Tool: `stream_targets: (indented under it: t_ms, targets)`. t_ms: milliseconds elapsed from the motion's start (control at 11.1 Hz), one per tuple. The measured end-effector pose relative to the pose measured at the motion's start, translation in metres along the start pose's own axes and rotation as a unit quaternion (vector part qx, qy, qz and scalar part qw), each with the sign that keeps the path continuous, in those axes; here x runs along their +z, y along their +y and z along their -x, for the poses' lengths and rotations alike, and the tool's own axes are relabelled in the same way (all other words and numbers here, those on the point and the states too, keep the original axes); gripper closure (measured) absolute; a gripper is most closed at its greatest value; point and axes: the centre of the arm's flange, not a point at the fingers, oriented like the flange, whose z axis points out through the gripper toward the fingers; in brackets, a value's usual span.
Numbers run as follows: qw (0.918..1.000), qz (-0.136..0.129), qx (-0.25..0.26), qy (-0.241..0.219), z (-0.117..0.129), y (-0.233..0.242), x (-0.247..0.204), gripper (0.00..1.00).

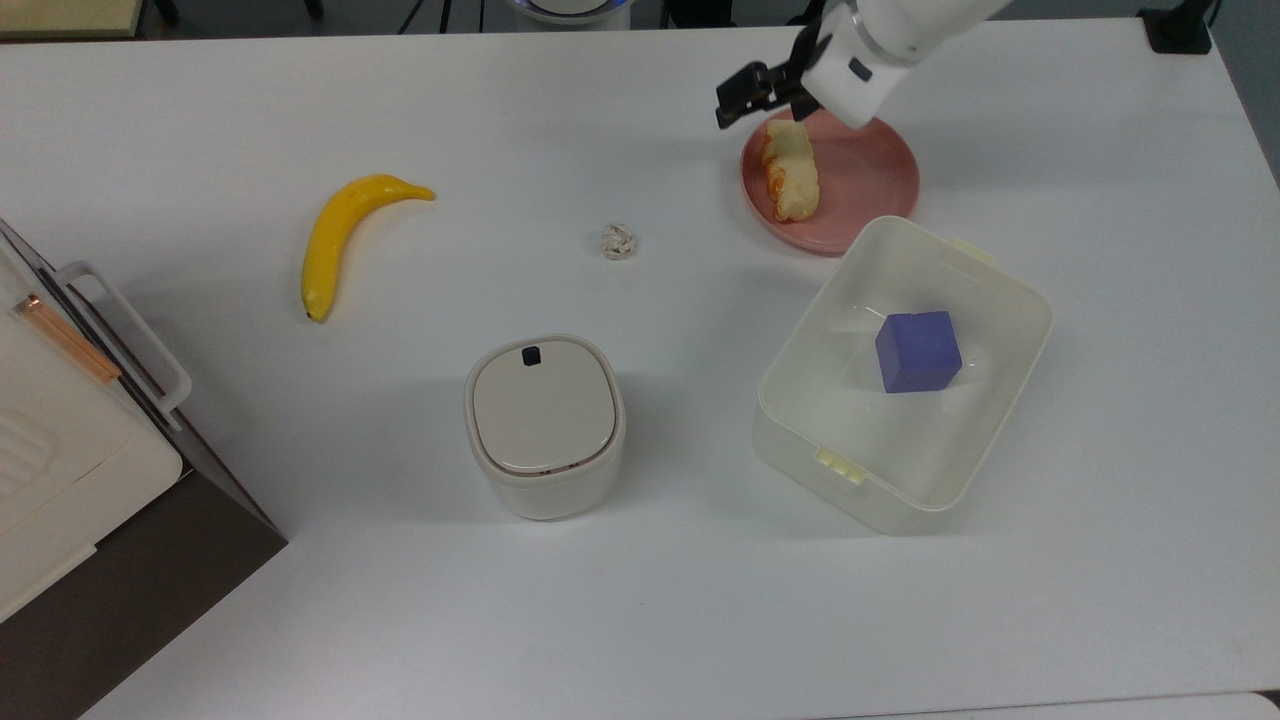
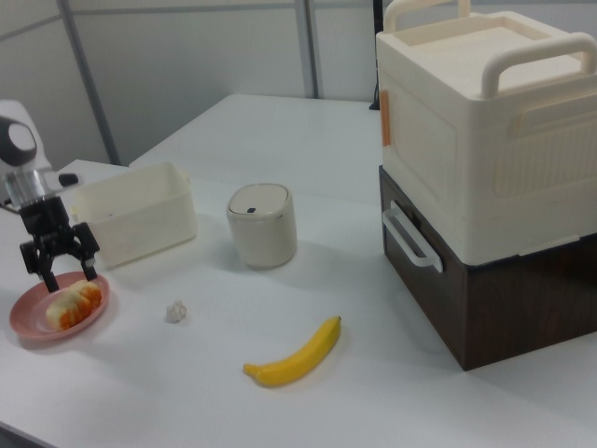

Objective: Put the bread on the table
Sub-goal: 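Move the gripper over the bread slice on the pink plate, then lower the gripper and close it on the bread slice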

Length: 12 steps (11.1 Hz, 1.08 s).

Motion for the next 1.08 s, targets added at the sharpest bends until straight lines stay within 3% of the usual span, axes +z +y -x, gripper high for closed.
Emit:
stream_targets:
  t_ms: [271, 361, 452, 722, 993, 1084]
  targets:
    - [0.9996, 0.021, -0.008, -0.016, -0.022, -0.023, 0.038, 0.04]
    - [0.9995, 0.023, -0.009, -0.019, -0.024, -0.025, 0.043, 0.15]
    - [0.9995, 0.024, -0.01, -0.02, -0.024, -0.027, 0.044, 0.18]
    - [0.9994, 0.024, -0.022, -0.014, -0.021, -0.04, 0.038, 0.4]
    - [0.9996, 0.025, 0.005, -0.012, -0.02, -0.043, 0.037, 0.89]
    - [0.9993, 0.025, 0.026, -0.011, -0.02, -0.043, 0.037, 0.96]
